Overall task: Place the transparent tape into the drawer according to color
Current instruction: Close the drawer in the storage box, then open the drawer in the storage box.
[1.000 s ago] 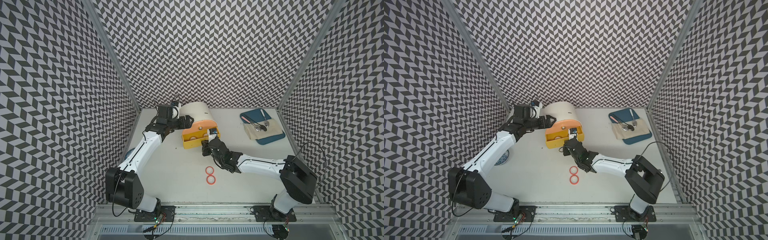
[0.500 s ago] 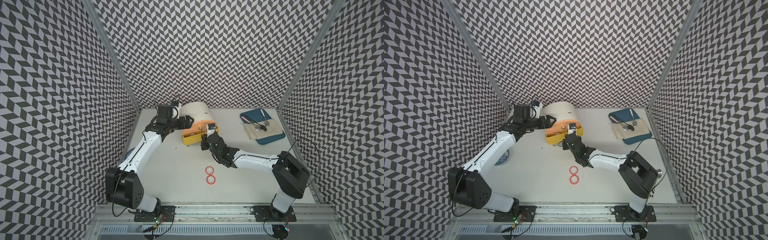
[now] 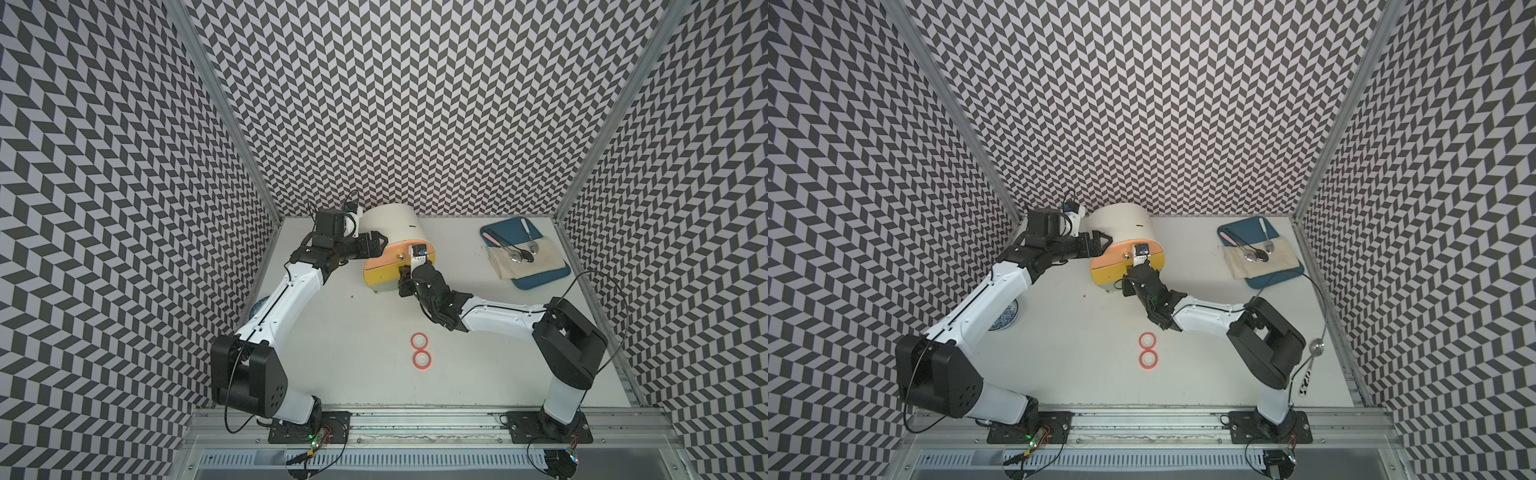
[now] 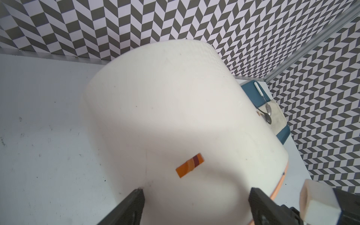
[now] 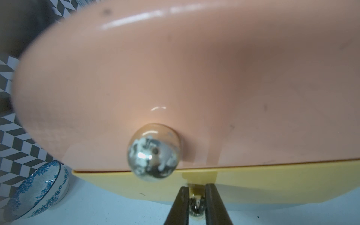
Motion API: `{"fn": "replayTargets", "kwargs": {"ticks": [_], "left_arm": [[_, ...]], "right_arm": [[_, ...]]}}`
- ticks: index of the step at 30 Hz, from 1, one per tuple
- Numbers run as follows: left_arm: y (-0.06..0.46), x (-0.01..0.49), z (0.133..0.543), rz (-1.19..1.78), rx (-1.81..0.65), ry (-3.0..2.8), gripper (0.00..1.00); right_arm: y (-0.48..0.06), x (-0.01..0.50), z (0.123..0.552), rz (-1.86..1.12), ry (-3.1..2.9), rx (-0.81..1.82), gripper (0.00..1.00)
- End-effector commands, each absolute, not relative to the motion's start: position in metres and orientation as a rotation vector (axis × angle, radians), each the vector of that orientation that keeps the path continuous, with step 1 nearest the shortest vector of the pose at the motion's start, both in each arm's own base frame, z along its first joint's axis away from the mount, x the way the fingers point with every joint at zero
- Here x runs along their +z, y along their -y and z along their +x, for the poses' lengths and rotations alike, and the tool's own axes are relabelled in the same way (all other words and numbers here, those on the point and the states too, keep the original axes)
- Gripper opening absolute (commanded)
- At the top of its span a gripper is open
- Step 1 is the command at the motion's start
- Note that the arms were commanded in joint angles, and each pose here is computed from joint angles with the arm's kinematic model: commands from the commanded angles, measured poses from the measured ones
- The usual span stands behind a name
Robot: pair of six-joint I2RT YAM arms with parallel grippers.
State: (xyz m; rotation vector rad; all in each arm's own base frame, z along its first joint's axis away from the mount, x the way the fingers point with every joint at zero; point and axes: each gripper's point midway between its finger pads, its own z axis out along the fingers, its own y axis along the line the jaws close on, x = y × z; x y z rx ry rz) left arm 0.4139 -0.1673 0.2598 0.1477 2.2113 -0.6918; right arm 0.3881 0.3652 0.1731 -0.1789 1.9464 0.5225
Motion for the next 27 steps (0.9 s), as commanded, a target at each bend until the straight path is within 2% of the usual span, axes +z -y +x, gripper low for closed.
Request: {"fn": "replayTargets", "kwargs": {"ticks": [1,9,11,13,18,27], "left_arm": [[0.176,0.250,0.402,0.197,-0.741,-2.263,0.88],[0.176,0.248,0.401,0.203,-0.740,-2.268,0.88],[0.175,0.249,0.401,0.202,-0.735,-2.266,0.88],[0.174,0.248,0.401,0.200,-0.729,-2.268,0.88],[0.169,0.249,0.402,0.187,-0.698,-2.265,0.90],[0.167,0.247,0.403,0.184,-0.695,-2.270,0.91]], "right_arm": [[-0.373,0.192,0.398,-0.171,-1.879,0.560,0.19],[-0.371,0.190,0.398,-0.168,-1.892,0.561,0.20],[-0.367,0.190,0.391,-0.166,-1.899,0.579,0.23],[-0.361,0.189,0.381,-0.162,-1.907,0.612,0.32],[-0.351,0.177,0.356,-0.160,-1.918,0.723,0.48],[-0.354,0.135,0.349,-0.162,-1.943,0.779,0.51]]}}
